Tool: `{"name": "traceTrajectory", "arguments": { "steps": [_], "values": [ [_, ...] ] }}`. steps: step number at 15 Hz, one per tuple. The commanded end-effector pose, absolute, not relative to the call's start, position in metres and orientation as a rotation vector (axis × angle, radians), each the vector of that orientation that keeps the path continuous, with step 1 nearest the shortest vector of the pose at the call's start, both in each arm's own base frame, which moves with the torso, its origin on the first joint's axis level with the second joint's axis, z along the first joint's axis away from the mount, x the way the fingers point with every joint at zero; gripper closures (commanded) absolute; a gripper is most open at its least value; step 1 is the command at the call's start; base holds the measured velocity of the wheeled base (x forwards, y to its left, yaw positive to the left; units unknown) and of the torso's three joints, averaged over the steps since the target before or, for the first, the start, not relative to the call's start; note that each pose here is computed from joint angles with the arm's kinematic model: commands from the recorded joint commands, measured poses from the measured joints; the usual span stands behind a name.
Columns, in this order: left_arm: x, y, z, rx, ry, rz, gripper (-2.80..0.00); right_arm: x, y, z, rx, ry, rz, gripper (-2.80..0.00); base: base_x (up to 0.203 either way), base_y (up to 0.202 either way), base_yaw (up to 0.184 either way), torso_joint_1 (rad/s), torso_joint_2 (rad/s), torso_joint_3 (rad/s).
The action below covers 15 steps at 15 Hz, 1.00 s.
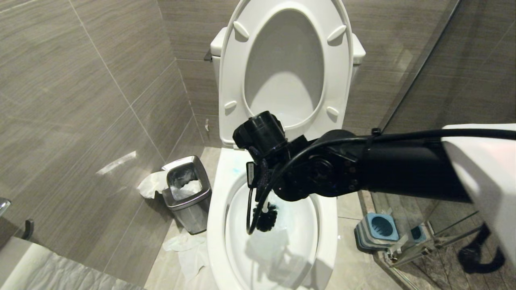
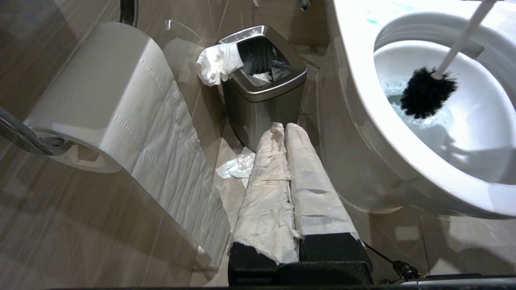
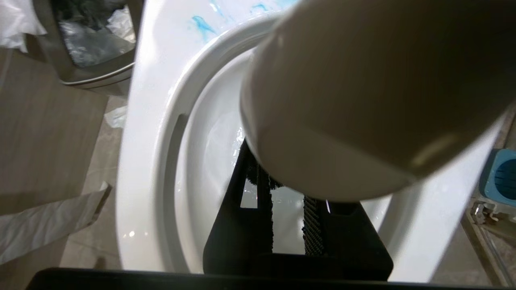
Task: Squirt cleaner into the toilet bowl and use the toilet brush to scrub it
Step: Scrub the toilet bowl
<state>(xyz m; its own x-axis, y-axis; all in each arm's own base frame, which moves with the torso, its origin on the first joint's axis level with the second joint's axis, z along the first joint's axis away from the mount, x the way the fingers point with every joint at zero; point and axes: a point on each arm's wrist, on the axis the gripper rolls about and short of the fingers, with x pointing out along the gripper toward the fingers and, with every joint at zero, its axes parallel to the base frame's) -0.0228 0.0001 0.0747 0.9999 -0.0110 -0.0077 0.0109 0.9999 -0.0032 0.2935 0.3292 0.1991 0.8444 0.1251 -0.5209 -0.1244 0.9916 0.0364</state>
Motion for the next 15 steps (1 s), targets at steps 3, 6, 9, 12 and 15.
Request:
{"name": "traceTrajectory", "arguments": {
  "steps": [3,6,9,12,15],
  "values": [
    [-0.023,0.000,0.075,-0.003,0.009,-0.011,0.00,0.280,0.307,0.229,0.025,0.518,0.124,0.00,0.000,0.000,0.000,0.000,0.00,0.000],
    [-0.023,0.000,0.075,-0.003,0.008,-0.011,0.00,0.295,0.306,0.214,0.002,0.538,0.095,0.00,0.000,0.000,0.000,0.000,0.00,0.000],
    [-0.023,0.000,0.075,-0.003,0.009,-0.012,0.00,0.312,0.304,0.199,-0.003,0.556,0.059,0.00,0.000,0.000,0.000,0.000,0.00,0.000],
    [-0.023,0.000,0.075,-0.003,0.009,-0.011,0.00,0.329,0.304,0.192,0.007,0.550,0.036,0.00,0.000,0.000,0.000,0.000,0.00,0.000],
    [-0.023,0.000,0.075,-0.003,0.009,-0.011,0.00,0.344,0.310,0.184,0.024,0.526,0.033,0.00,0.000,0.000,0.000,0.000,0.00,0.000]
  ]
}}
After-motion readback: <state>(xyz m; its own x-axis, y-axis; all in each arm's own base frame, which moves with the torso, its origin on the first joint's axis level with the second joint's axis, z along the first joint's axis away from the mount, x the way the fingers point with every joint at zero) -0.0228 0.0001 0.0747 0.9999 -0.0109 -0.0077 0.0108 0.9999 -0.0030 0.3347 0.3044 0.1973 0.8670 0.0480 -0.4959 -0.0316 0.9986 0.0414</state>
